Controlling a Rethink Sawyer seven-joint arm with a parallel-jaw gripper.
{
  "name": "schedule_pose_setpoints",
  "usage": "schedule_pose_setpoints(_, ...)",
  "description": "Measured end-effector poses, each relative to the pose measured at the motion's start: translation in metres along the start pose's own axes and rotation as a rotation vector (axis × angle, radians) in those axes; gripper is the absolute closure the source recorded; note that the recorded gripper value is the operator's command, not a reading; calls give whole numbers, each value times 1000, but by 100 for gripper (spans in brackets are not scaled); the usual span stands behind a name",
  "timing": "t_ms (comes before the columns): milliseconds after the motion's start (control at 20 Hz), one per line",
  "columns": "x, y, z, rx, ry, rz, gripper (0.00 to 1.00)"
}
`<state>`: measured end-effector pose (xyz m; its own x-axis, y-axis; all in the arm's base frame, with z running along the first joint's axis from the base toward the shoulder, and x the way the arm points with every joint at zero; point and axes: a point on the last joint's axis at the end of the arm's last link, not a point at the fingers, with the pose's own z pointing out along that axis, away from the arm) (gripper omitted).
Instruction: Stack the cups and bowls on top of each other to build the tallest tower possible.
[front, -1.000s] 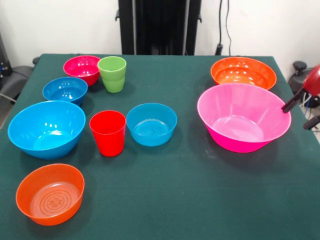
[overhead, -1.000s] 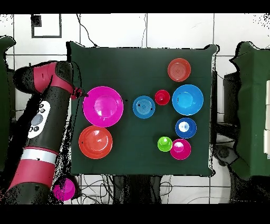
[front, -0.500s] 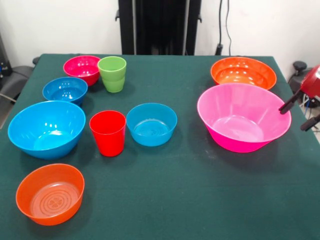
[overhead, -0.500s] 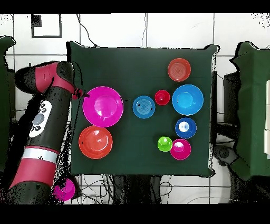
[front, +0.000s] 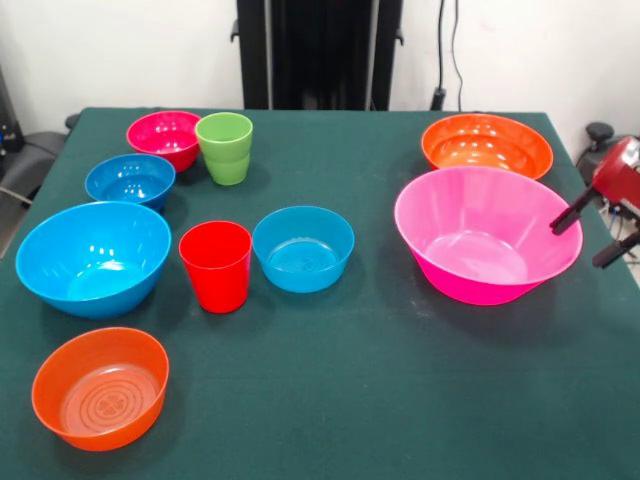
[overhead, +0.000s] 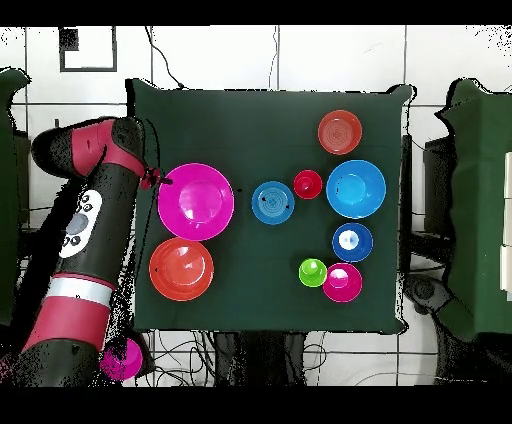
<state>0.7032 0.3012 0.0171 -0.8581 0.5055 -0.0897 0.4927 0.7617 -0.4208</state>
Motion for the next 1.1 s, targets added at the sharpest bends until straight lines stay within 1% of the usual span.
schedule_pose_setpoints(250,0,2,16,2,-9,-3,0)
schedule_pose_setpoints(650,-2,2,33,7,-15,-4,0)
schedule_pose_setpoints(700,-1,2,39,12,-18,-6,100)
schedule_pose_setpoints(950,0,1,43,18,-20,-9,100)
schedule_pose_setpoints(1100,-3,-2,42,28,-34,-11,100)
